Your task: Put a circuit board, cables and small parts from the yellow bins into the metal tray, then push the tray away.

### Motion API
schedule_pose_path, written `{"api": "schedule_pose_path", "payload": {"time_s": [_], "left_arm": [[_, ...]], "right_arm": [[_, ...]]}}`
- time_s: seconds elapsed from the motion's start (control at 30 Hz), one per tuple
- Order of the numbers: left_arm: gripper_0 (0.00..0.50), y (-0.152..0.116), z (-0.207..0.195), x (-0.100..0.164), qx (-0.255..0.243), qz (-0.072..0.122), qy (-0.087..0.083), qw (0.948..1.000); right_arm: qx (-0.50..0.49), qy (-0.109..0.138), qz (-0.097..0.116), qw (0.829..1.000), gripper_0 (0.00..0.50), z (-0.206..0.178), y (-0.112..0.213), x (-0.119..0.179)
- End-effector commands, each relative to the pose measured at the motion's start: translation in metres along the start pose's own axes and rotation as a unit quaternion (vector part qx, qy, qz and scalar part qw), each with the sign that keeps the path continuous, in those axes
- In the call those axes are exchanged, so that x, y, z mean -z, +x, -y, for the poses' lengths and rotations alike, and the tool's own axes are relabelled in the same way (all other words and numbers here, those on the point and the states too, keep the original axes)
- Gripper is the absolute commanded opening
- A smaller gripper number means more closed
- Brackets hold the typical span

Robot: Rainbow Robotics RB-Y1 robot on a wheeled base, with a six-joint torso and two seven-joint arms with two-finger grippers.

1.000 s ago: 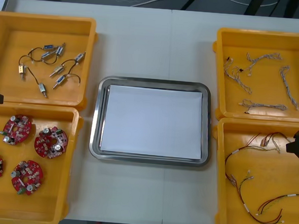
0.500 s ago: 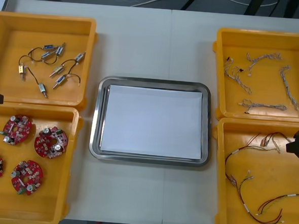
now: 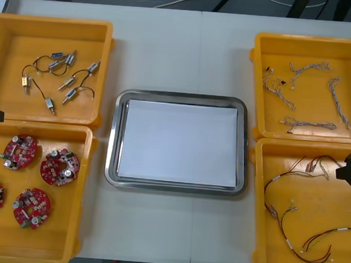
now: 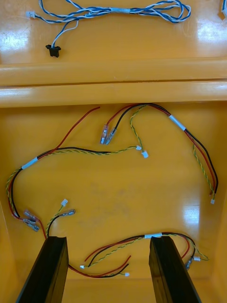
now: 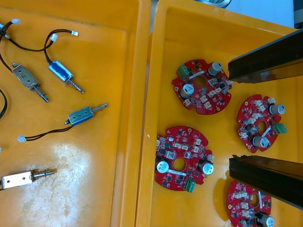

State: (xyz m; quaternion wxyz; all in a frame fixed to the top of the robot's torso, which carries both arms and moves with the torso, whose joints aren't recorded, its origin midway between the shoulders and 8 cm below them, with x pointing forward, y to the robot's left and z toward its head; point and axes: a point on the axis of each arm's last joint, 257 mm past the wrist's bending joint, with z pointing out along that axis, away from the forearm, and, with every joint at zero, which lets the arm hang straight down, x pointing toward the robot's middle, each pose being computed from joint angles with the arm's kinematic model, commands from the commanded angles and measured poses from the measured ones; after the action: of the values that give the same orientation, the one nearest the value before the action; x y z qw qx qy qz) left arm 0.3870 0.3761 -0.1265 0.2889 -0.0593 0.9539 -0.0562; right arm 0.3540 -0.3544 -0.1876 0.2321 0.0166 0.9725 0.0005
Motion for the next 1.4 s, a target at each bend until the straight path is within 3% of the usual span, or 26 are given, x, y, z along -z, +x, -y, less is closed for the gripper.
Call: {"api": "schedule_pose_path", "payload": {"time_s": [0.03,1.4], "left_arm": [[0.458,-0.0125,-0.0026,0.016,-0.027,0.018,-0.016,0.9993],[0.456,-0.0125,-0.0026,0.016,-0.027,0.018,-0.016,0.9993]], "right_arm": [[-0.005,-0.001,0.001,1.0,0.5,-0.0059,0.0043,0.0004],[-0.005,-0.001,0.001,1.0,0.5,-0.0059,0.0043,0.0004]]}}
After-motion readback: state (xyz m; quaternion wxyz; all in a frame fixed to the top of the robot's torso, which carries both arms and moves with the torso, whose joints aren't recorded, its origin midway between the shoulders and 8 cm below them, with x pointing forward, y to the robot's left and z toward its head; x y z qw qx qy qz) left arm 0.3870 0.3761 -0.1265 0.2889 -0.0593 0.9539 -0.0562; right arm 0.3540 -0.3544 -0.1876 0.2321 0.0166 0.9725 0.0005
